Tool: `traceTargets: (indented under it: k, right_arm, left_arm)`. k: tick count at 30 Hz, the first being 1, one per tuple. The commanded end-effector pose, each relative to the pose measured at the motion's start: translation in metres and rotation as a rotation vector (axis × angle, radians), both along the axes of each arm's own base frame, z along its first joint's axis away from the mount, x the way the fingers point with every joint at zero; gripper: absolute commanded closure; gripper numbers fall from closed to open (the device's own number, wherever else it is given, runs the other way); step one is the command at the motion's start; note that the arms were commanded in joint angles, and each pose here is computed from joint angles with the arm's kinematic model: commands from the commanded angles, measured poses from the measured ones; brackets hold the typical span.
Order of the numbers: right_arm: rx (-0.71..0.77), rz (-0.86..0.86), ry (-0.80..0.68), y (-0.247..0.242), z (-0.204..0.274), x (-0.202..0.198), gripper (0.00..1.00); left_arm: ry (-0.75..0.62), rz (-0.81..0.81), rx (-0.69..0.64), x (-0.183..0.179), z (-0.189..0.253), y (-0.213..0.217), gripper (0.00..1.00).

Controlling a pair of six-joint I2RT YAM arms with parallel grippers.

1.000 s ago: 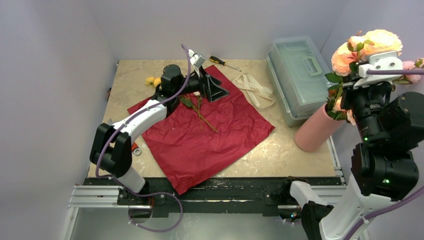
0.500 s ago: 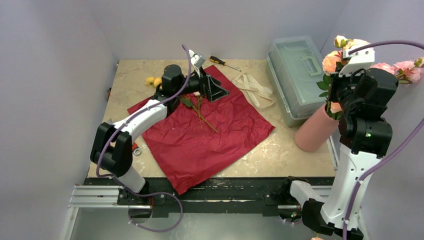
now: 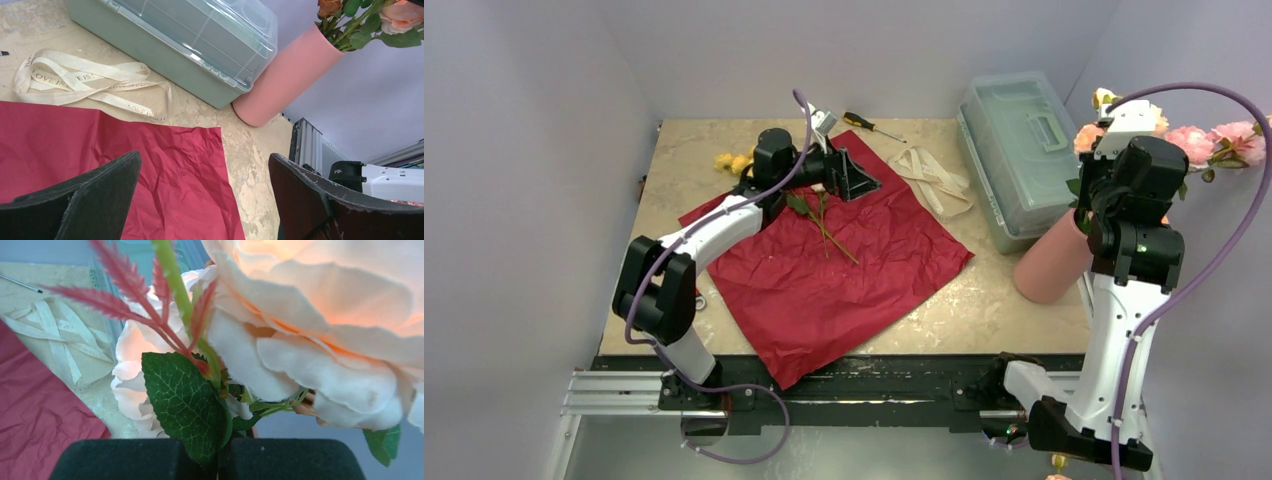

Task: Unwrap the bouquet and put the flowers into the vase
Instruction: Insert the fake flower into the vase.

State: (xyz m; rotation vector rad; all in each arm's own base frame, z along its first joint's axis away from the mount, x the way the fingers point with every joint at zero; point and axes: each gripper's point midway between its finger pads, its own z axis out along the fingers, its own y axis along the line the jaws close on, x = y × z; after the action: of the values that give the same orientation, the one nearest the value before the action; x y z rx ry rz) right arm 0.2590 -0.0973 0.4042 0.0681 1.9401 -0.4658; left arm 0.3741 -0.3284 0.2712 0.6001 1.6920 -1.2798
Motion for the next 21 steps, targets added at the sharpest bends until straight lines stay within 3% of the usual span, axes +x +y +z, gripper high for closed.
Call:
traceTargets:
  k: [1, 7, 15, 21]
  right_arm:
    - [0.016, -0.069, 0.023, -0.011, -0.013, 0.005, 1.0]
    - [0.049, -0.117, 0.068, -0.017, -0.03, 0.011, 0.98]
    - [0.076, -0.139, 0.072, -0.015, -0.025, -0.001, 0.56]
    - [0.079, -0.132, 0.061, -0.008, -0.007, -0.021, 0.3]
  left_arm:
    - [-0.021, 0.045, -0.018, 0.016, 0.016, 0.004, 0.0]
    - [0.022, 0.087, 0.013, 0.023, 0.005, 0.012, 0.0]
    - [0.066, 0.116, 0.017, 0.03, -0.002, 0.017, 0.0]
    - [0.095, 0.121, 0.026, 0.031, -0.007, 0.018, 0.0]
